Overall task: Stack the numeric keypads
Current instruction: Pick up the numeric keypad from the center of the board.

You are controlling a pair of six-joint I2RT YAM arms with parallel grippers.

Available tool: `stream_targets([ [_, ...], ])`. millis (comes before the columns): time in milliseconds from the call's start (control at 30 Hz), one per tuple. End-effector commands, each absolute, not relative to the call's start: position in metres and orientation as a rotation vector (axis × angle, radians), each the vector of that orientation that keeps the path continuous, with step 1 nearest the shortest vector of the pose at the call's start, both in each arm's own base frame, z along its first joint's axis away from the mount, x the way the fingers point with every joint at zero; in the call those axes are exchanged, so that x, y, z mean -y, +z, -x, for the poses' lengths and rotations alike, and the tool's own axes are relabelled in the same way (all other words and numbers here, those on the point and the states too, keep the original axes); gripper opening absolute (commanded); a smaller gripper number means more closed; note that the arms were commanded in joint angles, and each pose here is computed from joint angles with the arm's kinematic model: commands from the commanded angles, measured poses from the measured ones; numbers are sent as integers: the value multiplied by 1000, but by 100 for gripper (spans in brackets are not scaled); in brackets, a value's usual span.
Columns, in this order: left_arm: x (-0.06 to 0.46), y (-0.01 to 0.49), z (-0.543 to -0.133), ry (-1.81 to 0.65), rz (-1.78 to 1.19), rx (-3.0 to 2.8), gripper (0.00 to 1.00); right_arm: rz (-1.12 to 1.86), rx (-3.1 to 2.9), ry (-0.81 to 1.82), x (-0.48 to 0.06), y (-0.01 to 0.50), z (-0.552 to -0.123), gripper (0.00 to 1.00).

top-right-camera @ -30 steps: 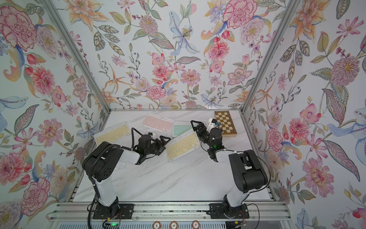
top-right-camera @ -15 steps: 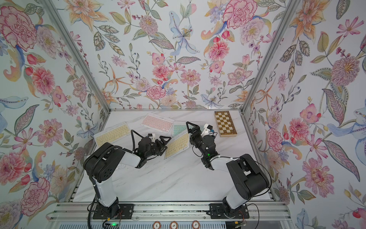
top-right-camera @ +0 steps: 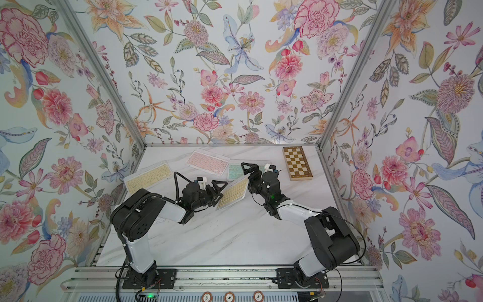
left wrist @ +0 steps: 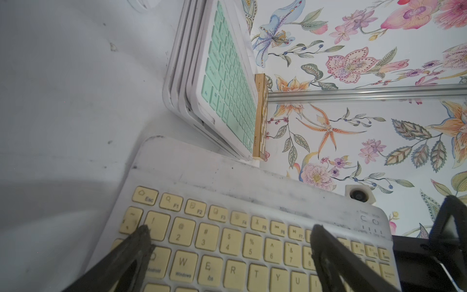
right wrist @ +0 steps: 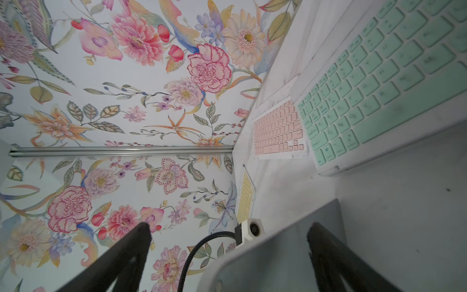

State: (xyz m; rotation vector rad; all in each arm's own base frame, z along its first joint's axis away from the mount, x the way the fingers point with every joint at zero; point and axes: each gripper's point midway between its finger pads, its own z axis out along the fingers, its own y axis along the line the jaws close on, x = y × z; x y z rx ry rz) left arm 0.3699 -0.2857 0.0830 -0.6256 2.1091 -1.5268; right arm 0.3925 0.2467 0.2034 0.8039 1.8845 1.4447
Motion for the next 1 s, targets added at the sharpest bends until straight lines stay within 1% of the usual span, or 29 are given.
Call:
stream_targets([
  [0, 284, 91, -366, -1557, 599, -2098, 99, -799, -2083, 1323, -248, 194, -379, 99],
  [133, 283, 90, -365, -1552, 598, -2102, 99, -764, -2151, 1290, -251, 198, -376, 91],
  [200, 282, 90, -365, -1552, 599, -2102, 99, -735, -2196, 1278, -255, 197, -373, 84],
  [300, 281, 89, -365, -1548, 602, -2104, 99, -709, -2219, 1289, -262, 198, -365, 69],
  [333, 280, 90, -365, -1545, 603, -2100, 99, -701, -2226, 1279, -263, 198, -363, 67],
  [400, 279, 89, -365, -1540, 605, -2099, 99, -670, -2239, 1252, -265, 201, -360, 60],
  [533, 279, 91, -366, -1542, 605, -2097, 99, -602, -2249, 1197, -262, 212, -359, 51],
  [600, 278, 91, -366, -1539, 605, -2098, 99, -564, -2259, 1169, -261, 217, -359, 48],
  [767, 274, 96, -370, -1523, 597, -2096, 99, -487, -2303, 1148, -267, 217, -357, 30],
  [967, 272, 101, -373, -1493, 576, -2109, 99, -440, -2323, 1114, -265, 214, -357, 17],
])
